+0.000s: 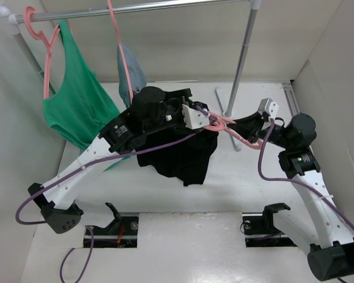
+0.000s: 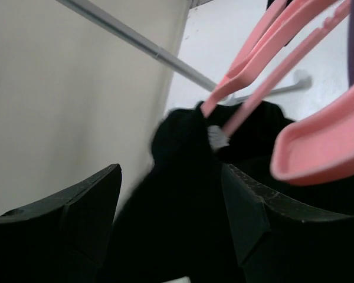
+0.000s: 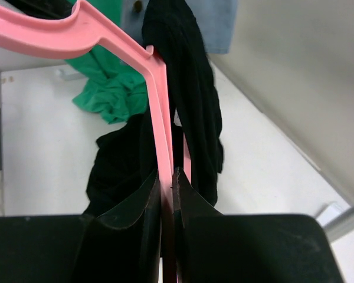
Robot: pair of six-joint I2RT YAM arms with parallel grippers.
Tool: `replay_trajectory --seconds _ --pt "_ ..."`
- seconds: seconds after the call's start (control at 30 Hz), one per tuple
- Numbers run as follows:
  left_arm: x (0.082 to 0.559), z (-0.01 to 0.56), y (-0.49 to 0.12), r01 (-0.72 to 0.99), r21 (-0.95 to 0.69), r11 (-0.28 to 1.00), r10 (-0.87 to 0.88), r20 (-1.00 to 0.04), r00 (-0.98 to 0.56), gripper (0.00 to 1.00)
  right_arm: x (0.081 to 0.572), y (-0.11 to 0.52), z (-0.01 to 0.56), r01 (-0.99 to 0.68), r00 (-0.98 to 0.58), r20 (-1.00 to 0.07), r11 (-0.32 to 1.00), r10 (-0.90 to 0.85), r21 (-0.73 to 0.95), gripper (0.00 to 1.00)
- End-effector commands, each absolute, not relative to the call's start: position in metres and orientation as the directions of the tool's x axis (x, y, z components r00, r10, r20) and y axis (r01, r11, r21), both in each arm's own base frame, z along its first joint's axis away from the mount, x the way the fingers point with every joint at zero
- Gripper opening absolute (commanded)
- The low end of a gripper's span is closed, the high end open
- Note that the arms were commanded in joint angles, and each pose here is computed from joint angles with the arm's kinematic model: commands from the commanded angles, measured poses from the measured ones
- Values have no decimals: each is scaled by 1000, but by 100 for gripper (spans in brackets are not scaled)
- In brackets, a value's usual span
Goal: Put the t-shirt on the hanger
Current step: Place tshirt on hanger
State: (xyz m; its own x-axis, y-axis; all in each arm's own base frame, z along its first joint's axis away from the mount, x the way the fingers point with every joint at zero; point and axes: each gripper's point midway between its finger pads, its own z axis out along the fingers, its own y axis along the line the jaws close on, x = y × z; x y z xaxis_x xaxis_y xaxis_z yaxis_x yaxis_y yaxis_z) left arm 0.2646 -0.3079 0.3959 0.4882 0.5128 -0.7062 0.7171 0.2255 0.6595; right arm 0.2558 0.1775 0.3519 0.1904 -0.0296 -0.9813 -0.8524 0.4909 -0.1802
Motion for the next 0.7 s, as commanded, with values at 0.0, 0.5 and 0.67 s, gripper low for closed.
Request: replay_trajectory --seconds 0.0,0.5,0.67 --pt "257 431 -299 577 789 212 491 -597 635 67 266 174 364 -833 236 -971 510 -23 -215 0" --pt "262 343 -296 724 687 -59 628 -538 562 66 261 180 371 -862 256 -967 449 -21 -238 0" --pt "271 336 -307 768 639 -46 611 -590 528 31 260 181 371 -865 256 -966 441 -20 -239 0"
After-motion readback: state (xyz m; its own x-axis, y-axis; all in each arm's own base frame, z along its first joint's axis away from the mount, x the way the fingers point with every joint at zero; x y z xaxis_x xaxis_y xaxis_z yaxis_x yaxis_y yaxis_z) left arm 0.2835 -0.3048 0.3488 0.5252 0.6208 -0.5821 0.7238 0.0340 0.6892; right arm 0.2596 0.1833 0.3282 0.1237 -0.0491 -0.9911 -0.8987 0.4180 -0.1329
